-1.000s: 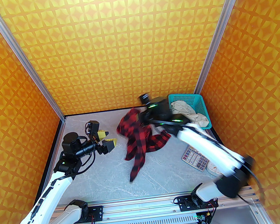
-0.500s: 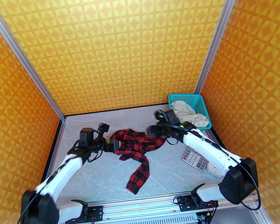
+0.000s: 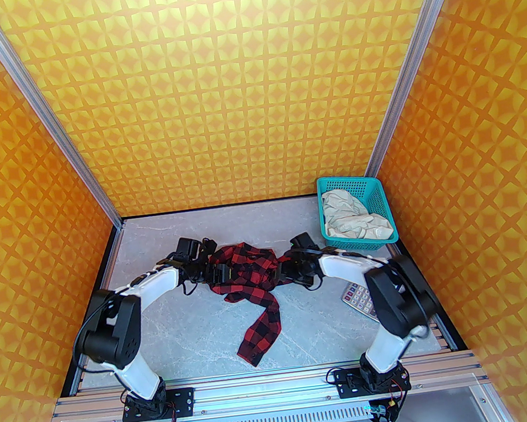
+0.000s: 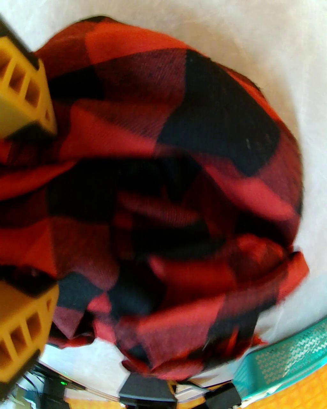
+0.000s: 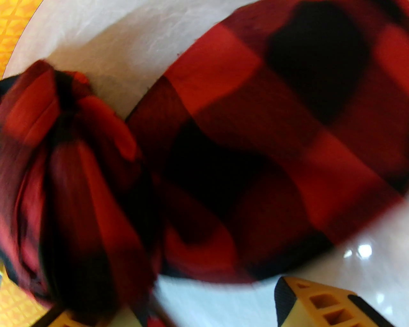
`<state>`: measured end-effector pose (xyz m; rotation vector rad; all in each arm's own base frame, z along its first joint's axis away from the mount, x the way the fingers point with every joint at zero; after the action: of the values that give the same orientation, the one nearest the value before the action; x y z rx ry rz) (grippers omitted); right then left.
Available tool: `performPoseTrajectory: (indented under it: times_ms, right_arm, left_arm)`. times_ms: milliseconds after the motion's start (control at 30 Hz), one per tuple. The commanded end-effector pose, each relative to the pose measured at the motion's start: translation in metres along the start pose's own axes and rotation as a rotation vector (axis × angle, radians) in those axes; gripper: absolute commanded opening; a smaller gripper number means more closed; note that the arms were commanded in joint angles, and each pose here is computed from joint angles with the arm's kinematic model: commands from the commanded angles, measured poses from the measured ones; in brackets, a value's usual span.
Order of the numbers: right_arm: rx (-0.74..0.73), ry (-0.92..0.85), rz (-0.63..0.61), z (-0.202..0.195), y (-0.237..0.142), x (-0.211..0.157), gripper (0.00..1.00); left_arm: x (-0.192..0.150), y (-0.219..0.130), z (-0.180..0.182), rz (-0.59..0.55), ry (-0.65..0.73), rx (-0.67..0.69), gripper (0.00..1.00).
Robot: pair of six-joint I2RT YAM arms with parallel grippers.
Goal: Fold and stack the mixed laundry pile
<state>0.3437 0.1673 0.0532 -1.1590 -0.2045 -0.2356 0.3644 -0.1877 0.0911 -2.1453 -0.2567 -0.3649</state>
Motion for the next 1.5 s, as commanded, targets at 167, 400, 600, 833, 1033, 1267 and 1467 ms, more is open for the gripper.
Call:
performPoseTrajectory:
  times_ms: [167,400,600,833,1033,1267,1467]
  right_arm:
    - [0.052,-0.109,-0.177,0.034,0.005,0.076,0.11]
    - [-0.006,-0.251,-0.400,0.060,-0.105,0.109,0.00]
    - [-0.077,-0.334,-0.639,0.075,-0.223,0.119,0.00]
    - [-0.139,-0.394,-0.809,0.084,-0.328,0.105,0.00]
    - [-0.171,-0.418,-0.920,0.086,-0.397,0.082,0.00]
    - [-0.166,-0.452,-0.967,0.092,-0.441,0.062,0.00]
    - [-0.267,-0.446,-0.969,0.083,-0.459,0.063,0.00]
  left_arm:
    - [0.054,-0.049,-0.045,-0.275,0.153,-0.112,0.00]
    - [0.070,-0.146,-0.085,-0.465,0.326,-0.132,0.00]
    - [0.067,-0.223,-0.103,-0.596,0.411,-0.111,0.00]
    - [0.050,-0.313,-0.127,-0.772,0.518,-0.078,0.00]
    - [0.033,-0.373,-0.157,-0.889,0.616,-0.081,0.00]
    - [0.036,-0.416,-0.182,-0.938,0.655,-0.071,0.00]
    - [0.071,-0.393,-0.178,-0.882,0.531,-0.114,0.00]
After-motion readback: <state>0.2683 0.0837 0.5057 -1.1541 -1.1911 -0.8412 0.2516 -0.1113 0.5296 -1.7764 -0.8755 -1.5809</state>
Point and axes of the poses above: each hand's point on the last joint's axis, 136 mm out from that joint toward the fingers, its own y axis out along the fingers, its own z axis along the line the jaws close on, x = y × z, the point moved 3 cm from there along -y, back along the fingers, and after that the axes turned 11 degrees about -y, right-handed, at the moved point
